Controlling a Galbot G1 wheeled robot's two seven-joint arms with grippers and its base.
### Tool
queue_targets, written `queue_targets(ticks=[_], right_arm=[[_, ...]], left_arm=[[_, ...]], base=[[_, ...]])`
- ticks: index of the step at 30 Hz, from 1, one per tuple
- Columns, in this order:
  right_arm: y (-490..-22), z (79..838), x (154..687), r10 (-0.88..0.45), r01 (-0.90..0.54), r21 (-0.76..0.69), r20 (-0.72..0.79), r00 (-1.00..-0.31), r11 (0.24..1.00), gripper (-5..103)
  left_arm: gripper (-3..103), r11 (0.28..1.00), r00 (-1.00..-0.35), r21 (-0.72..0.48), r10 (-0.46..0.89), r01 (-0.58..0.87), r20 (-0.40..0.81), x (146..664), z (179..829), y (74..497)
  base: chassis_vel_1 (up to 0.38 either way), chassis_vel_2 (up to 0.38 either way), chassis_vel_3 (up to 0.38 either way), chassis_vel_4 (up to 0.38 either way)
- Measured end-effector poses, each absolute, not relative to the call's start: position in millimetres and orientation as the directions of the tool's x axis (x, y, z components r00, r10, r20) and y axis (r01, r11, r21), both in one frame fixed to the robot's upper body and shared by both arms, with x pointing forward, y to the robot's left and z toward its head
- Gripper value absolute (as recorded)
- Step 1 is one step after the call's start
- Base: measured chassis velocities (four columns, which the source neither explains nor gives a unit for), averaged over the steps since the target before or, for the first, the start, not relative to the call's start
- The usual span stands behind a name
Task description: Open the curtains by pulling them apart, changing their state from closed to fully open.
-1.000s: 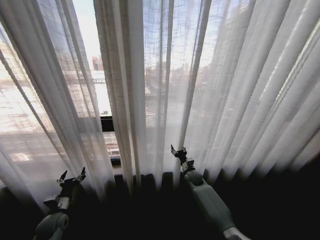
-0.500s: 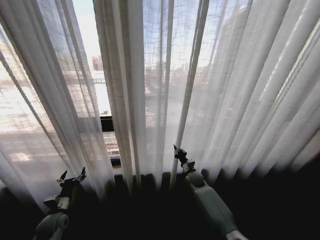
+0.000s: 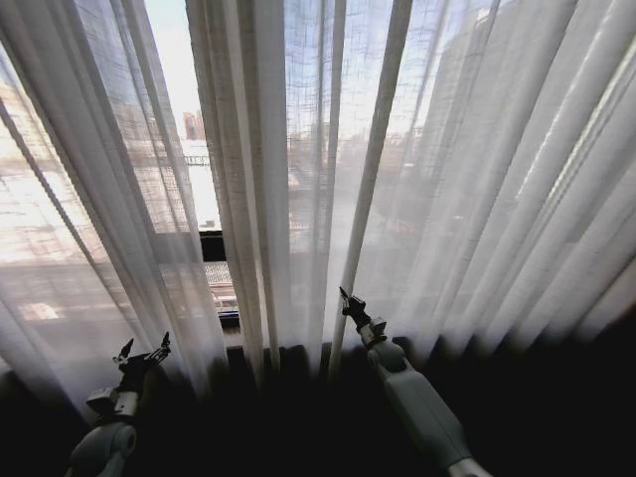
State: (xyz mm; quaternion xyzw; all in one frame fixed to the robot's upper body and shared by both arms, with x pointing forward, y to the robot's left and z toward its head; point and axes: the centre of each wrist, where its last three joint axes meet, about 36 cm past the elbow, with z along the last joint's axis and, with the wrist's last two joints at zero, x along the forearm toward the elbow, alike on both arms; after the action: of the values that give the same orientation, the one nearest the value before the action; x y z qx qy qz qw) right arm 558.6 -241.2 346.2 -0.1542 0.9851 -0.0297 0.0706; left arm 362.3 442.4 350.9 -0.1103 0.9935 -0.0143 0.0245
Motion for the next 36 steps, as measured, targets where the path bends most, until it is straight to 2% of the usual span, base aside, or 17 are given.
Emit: queue_targets(ticks=[11, 36], right_arm=[[-247, 347, 557, -0.314, -0.306, -0.081, -0.127, -0.941, 0.949, 0], [-270, 347, 558, -0.313, -0.303, -0.093, -0.128, -0.941, 0.948, 0]], left_arm=[[100, 0.975, -0.974, -0.034, -0.220, -0.218, -0.046, 362, 351, 442], [100, 0.975, -0.975, -0.034, -0.220, -0.218, -0.045, 362, 351, 442]], base=[[-0.179, -0.170, 0.184, 0.178], [-0.335, -0.345, 0.340, 0.335]])
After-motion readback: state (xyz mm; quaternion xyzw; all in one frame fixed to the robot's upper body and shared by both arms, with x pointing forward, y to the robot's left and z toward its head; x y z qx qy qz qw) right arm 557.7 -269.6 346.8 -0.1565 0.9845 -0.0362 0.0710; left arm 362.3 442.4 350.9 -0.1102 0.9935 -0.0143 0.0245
